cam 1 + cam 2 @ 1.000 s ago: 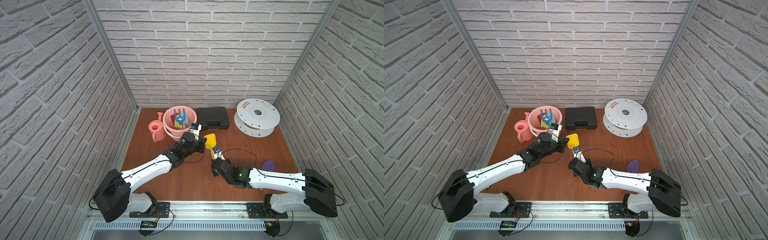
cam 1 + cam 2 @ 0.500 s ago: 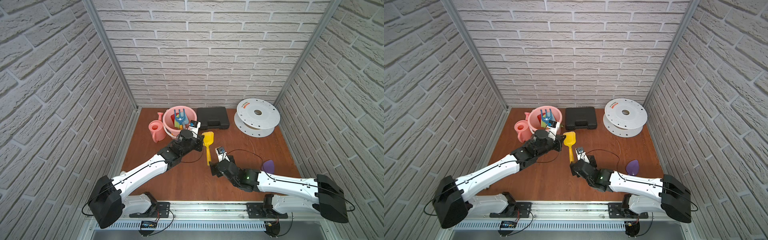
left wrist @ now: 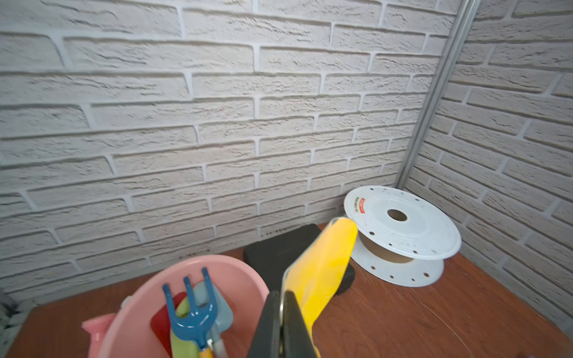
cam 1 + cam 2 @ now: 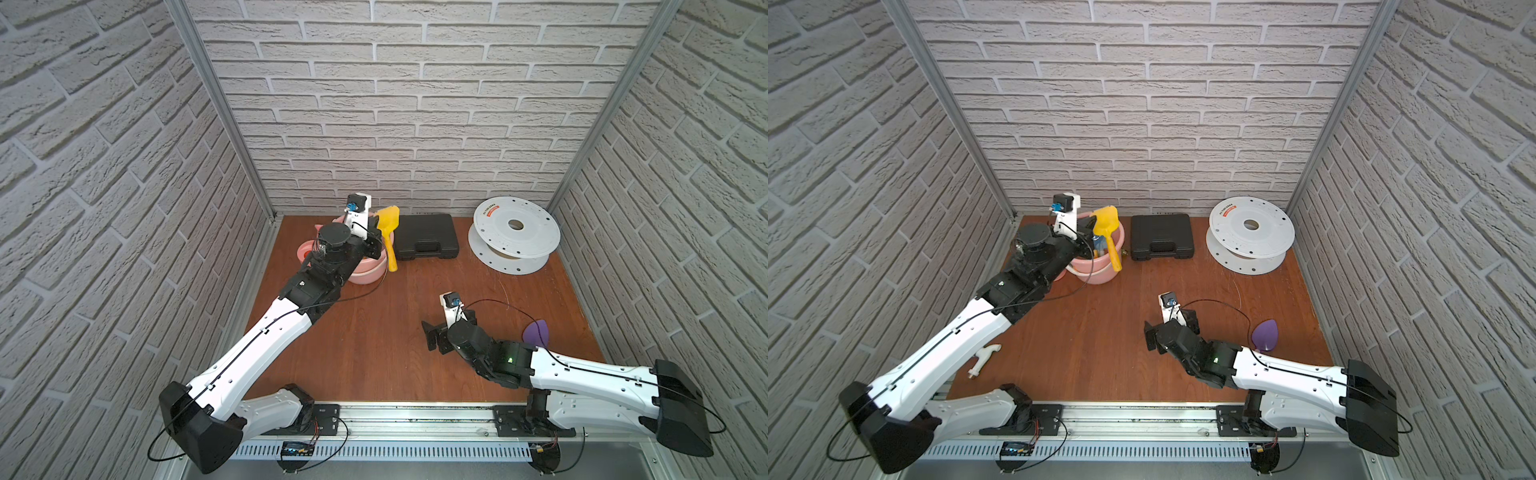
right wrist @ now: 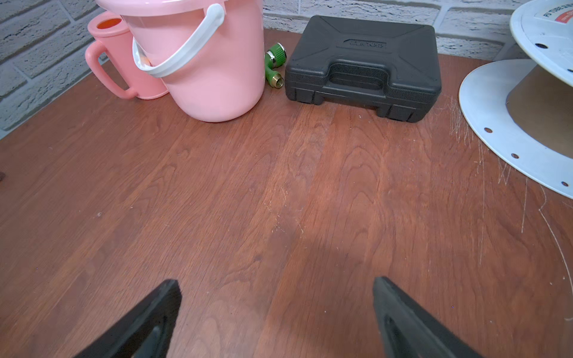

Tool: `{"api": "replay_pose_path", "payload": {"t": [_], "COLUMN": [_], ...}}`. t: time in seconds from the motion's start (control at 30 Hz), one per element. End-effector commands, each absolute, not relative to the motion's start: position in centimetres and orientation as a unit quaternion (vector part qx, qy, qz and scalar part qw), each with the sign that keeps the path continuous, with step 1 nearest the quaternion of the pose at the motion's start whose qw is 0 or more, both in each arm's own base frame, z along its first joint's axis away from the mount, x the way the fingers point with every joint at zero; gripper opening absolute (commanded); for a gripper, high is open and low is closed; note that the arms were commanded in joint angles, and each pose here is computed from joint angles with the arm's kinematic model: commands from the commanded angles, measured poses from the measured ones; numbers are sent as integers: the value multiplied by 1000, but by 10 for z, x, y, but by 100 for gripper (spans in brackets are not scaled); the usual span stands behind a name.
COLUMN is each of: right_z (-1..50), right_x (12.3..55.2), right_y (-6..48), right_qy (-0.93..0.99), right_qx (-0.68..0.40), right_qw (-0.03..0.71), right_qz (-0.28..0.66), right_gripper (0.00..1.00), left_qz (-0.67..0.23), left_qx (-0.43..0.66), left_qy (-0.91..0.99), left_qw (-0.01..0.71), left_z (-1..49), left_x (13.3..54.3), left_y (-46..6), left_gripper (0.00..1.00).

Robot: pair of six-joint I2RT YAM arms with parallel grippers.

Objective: Organize the gardening tools
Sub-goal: Place the gardening tool in the container.

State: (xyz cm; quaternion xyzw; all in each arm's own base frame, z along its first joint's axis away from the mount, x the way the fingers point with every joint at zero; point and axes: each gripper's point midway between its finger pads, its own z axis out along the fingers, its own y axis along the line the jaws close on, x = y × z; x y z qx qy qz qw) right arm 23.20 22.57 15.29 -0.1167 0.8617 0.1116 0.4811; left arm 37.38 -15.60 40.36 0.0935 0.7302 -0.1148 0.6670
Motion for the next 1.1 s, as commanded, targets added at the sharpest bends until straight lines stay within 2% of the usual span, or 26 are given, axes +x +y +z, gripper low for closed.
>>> {"api": "replay_pose_path", "payload": {"t": [0.0,0.17,0.47,0.73,0.97,1.0,1.07], "right_z": [158,155,160,160,163,164,165], "right_x": [231,227,220,217,216,216,216], "right_y": [233,244,259,267,264,263,262], "right_qy": [855,851,827,816,812,811,811], "right_qx": [-115,-135,-167,-181,-179,-177,-176], "right_qw": [488,482,493,499,505,505,506], "right_qz": [134,159,210,230,233,234,234], "right_gripper": [100,100,100,100,100,100,100], "left_qz": [-83,-71,-90,-126,-133,-133,-133], "left_qx": [104,95,88,81,83,83,83], "left_qy": [701,680,720,751,772,774,776], "left_qw": [701,723,682,644,616,614,611], "left_z": [431,428,355,284,252,250,247], "left_x": [392,429,498,521,525,524,522], "left_y": [-139,-112,-93,-97,-98,-98,-97], "left_gripper": [0,0,0,0,0,2,15]}}
